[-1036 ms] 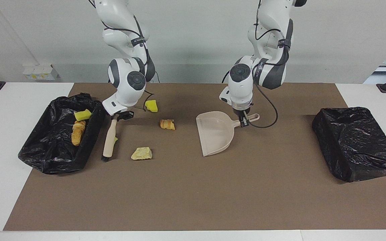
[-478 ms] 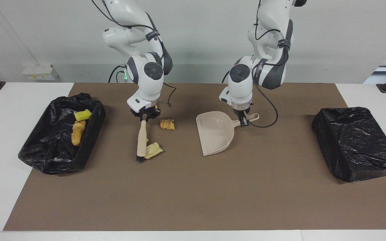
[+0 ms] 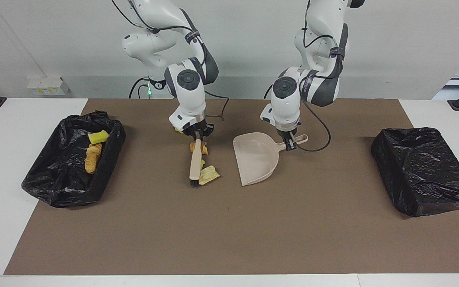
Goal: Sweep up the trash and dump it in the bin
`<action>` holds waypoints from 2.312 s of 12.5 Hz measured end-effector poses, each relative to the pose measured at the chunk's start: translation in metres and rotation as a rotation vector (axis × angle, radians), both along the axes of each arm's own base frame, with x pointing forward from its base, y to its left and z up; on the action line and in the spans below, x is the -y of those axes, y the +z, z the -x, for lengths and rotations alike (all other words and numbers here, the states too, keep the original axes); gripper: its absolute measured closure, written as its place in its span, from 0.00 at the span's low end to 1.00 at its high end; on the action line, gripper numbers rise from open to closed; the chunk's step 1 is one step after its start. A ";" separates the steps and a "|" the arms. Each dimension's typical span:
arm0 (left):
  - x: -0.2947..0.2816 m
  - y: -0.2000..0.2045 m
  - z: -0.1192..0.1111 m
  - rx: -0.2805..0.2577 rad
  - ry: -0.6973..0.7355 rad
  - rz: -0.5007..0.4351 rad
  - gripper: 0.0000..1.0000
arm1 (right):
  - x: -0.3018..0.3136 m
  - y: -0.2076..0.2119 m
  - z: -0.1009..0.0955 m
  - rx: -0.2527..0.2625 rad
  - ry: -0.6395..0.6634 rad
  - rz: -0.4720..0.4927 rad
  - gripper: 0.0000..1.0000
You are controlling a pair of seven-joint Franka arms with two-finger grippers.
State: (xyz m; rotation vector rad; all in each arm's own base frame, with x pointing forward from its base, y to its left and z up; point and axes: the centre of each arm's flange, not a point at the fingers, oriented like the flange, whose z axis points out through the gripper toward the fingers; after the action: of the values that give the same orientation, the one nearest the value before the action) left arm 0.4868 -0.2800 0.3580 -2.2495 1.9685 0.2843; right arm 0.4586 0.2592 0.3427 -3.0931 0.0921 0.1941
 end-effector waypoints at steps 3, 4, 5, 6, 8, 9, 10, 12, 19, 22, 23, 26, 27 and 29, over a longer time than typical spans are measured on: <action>0.000 -0.004 0.000 0.010 -0.001 0.009 0.68 | -0.029 0.002 0.015 -0.058 0.040 -0.145 0.74; 0.000 -0.006 0.001 0.013 -0.003 0.012 0.68 | -0.034 0.003 0.018 -0.069 0.090 -0.197 0.74; 0.000 -0.007 0.002 0.013 -0.004 0.013 0.68 | -0.037 0.003 0.020 -0.077 0.137 -0.239 0.74; 0.001 -0.009 0.003 0.013 -0.004 0.013 0.68 | -0.039 0.004 0.021 -0.081 0.170 -0.281 0.74; 0.004 -0.009 0.005 0.017 -0.009 0.016 0.68 | -0.045 0.014 0.020 -0.076 0.194 -0.375 0.74; 0.007 -0.009 0.006 0.019 -0.012 0.017 0.68 | -0.047 0.026 0.019 -0.075 0.199 -0.400 0.74; 0.008 -0.009 0.006 0.020 -0.015 0.018 0.68 | -0.046 0.041 0.019 -0.077 0.205 -0.416 0.74; 0.008 -0.009 0.007 0.021 -0.015 0.019 0.68 | -0.027 0.071 0.014 -0.095 0.197 -0.442 0.74; 0.008 -0.009 0.007 0.021 -0.015 0.019 0.68 | 0.077 0.066 0.008 -0.243 0.135 -0.317 0.74; 0.008 -0.010 0.007 0.022 -0.015 0.019 0.68 | 0.128 0.064 0.026 -0.262 0.110 -0.300 0.74; 0.008 -0.010 0.007 0.022 -0.015 0.019 0.68 | 0.144 0.067 0.038 -0.256 0.096 -0.301 0.74; 0.008 -0.010 0.007 0.022 -0.015 0.020 0.68 | 0.190 0.068 0.084 -0.240 0.053 -0.251 0.74; 0.008 -0.010 0.007 0.022 -0.015 0.020 0.68 | 0.202 0.064 0.098 -0.240 0.041 -0.231 0.74; 0.008 -0.010 0.006 0.022 -0.015 0.020 0.68 | 0.215 0.056 0.122 -0.244 0.023 -0.209 0.74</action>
State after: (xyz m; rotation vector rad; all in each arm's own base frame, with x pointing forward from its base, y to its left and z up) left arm 0.4803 -0.2877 0.3482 -2.2391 1.9848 0.2384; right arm 0.3361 0.0442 0.3983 -2.8498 0.0408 0.5439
